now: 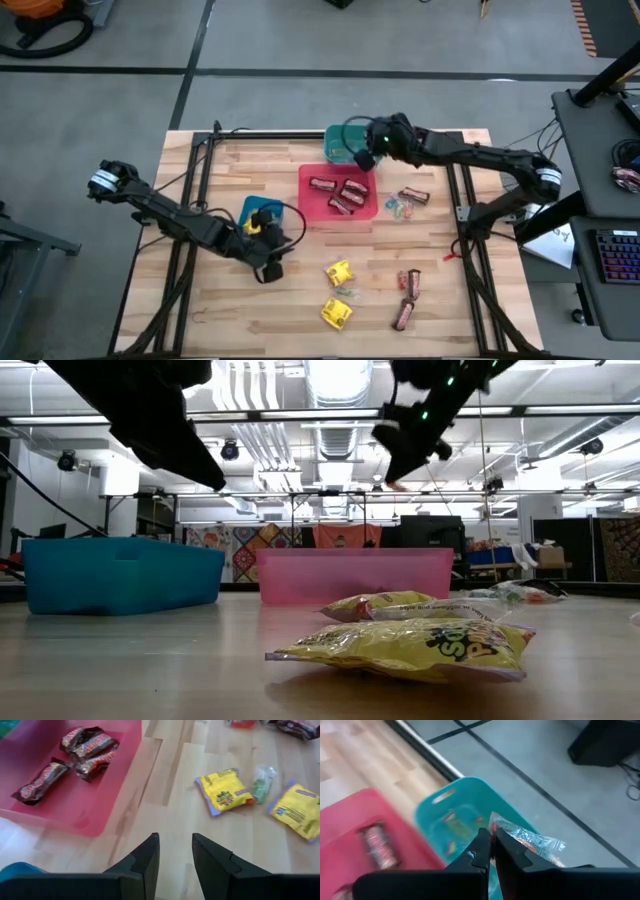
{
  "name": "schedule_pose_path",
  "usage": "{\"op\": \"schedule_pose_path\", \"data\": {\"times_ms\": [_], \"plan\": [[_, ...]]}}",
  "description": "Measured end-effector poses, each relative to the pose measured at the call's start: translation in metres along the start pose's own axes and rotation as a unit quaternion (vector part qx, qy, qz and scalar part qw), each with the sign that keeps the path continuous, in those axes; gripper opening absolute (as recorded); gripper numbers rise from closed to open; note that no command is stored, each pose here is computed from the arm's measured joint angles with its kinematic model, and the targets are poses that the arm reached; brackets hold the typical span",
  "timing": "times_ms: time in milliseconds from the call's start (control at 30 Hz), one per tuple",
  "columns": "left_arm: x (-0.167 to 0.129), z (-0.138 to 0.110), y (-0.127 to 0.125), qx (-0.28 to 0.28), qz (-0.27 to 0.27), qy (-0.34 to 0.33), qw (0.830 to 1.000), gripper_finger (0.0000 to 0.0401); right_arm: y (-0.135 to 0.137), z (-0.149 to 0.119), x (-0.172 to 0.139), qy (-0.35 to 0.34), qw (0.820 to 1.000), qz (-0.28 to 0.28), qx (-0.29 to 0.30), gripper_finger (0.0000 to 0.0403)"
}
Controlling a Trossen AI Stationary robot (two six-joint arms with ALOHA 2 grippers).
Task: Sort candy
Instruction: Put the orange gummy into the green bin
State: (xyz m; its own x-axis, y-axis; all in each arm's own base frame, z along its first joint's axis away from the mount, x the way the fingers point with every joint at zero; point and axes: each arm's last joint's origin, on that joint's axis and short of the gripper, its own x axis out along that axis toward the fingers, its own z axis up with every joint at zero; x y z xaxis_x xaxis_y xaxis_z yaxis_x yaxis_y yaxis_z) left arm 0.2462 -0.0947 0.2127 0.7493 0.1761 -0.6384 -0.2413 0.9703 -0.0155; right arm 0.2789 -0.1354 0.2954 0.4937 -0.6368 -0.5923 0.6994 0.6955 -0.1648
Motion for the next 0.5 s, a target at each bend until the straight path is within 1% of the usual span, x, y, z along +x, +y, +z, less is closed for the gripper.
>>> {"op": "schedule_pose_path", "data": {"times_ms": [200, 333, 433, 500], "plan": [[-0.002, -0.001, -0.003, -0.006, -0.005, -0.001, 1.0, 0.01, -0.011, -0.006, 0.05, 0.02, 0.999, -0.033, 0.001, 0.0012], [-0.002, -0.001, -0.003, -0.006, -0.005, -0.001, 1.0, 0.01, -0.013, -0.018, 0.079, 0.057, 0.997, -0.046, -0.002, 0.0014], [-0.002, -0.001, -0.003, -0.005, -0.005, -0.001, 1.0, 0.01, -0.013, -0.025, 0.094, 0.079, 0.996, -0.05, -0.004, 0.0025], [-0.002, -0.001, -0.003, -0.001, -0.004, -0.001, 1.0, 0.01, -0.014, -0.029, 0.102, 0.091, 0.995, -0.049, 0.003, 0.0041]]}}
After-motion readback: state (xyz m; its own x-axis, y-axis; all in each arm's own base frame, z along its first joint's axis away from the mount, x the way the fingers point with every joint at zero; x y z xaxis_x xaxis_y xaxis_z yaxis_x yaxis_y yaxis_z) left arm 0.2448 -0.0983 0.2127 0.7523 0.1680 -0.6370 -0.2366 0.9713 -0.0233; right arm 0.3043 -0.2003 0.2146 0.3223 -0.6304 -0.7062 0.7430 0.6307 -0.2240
